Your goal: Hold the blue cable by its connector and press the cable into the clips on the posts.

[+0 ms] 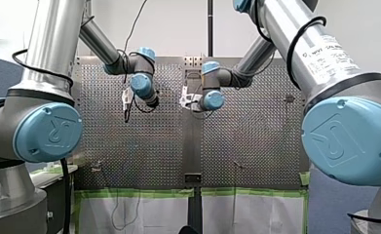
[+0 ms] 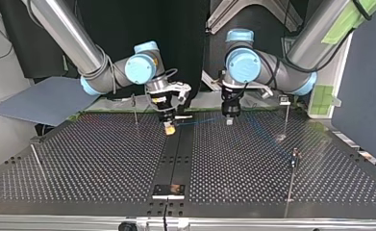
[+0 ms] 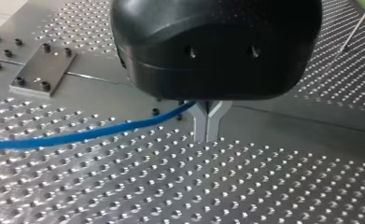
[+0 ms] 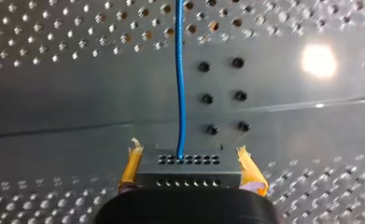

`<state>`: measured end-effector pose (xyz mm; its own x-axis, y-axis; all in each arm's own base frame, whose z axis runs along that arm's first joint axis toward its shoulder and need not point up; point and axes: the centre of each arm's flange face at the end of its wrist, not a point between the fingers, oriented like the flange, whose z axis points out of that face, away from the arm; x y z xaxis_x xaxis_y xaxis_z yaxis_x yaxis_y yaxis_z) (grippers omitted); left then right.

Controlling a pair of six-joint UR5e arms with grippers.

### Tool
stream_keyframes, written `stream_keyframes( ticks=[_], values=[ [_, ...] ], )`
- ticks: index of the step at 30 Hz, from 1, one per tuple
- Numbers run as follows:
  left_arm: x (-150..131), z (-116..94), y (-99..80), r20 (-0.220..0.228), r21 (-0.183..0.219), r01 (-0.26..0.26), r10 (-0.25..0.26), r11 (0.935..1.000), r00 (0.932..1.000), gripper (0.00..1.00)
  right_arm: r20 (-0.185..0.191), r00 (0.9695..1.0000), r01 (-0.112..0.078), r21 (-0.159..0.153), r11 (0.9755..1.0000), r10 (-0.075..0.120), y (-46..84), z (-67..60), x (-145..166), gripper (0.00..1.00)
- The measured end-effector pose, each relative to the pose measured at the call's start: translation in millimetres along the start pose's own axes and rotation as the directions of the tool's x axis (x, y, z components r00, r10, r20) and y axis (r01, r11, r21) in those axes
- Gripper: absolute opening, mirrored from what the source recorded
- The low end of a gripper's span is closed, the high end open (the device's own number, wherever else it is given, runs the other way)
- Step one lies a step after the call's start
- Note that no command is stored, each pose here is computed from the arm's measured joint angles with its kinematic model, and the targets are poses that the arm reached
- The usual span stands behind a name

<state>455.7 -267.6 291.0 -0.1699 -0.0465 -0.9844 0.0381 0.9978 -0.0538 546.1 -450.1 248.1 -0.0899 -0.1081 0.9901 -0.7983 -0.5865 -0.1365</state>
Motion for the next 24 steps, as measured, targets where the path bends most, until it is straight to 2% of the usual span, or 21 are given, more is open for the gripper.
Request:
stream_keyframes(
  ticks=[6, 12, 18, 24],
  values=[
    [32.0, -2.4, -2.8, -0.024, 0.013, -0.024, 0.024, 0.9996, 0.9994, 0.00, 0.000, 1.0000, 0.001, -0.006, 1.0000, -0.001, -0.2, -9.3, -19.7, 0.00],
    [62.1, -0.2, -15.6, -0.038, 0.041, -0.046, 0.048, 0.9981, 0.9981, 0.00, 0.006, 1.0000, 0.003, -0.012, 0.9999, -0.003, 2.5, -18.5, -42.4, 0.00],
    [96.4, 2.9, -20.0, -0.059, 0.037, -0.045, 0.047, 0.9983, 0.9971, 0.00, 0.037, 0.9993, 0.007, -0.035, 0.9994, -0.006, 10.9, -25.9, -79.4, 0.00],
    [127.5, 7.0, -20.1, -0.074, 0.030, -0.049, 0.051, 0.9984, 0.9959, 0.00, 0.083, 0.9965, 0.014, -0.072, 0.9973, -0.008, 24.5, -36.9, -128.3, 0.00]
  ],
)
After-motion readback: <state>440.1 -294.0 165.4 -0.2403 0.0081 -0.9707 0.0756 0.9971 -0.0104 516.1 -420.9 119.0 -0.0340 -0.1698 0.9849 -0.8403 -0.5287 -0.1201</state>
